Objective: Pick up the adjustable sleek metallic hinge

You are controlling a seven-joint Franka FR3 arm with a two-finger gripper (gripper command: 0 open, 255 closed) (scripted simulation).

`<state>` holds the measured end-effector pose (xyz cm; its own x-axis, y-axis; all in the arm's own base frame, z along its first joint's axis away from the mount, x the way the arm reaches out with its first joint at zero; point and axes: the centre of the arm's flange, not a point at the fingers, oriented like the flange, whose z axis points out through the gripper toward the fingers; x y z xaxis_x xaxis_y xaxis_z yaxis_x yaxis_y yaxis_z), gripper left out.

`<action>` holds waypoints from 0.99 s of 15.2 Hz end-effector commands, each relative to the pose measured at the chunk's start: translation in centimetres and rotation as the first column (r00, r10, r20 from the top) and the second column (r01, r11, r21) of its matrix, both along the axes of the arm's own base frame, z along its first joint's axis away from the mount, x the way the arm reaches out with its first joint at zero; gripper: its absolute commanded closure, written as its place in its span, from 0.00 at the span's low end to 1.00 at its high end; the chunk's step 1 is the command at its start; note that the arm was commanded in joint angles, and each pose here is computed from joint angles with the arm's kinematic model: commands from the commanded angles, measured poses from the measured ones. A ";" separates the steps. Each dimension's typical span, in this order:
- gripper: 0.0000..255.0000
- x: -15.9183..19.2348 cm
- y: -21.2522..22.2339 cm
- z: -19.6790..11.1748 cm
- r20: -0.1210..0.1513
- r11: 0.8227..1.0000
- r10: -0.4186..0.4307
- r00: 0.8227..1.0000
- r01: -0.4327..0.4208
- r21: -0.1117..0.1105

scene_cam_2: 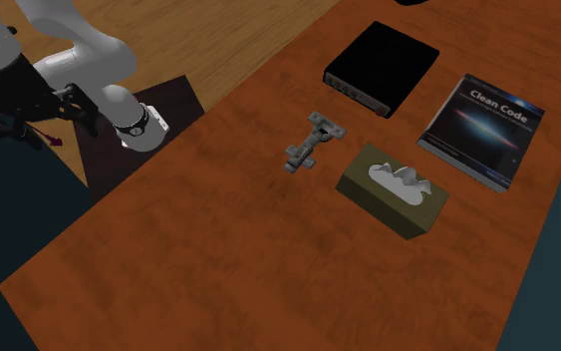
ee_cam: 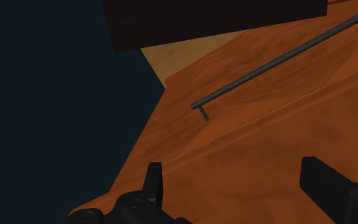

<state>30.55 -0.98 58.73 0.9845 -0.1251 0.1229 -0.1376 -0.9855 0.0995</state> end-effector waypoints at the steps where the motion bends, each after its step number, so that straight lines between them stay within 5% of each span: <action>1: 0.00 0.0 0.0 0.0 0.000 1.000 0.000 1.000 0.000 0.000; 15: 0.00 10.0 15.4 -2.5 -0.051 0.980 0.196 0.979 -0.197 -0.002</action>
<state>39.81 13.05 56.73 0.9955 0.0572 0.0760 0.0487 -0.9928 0.1092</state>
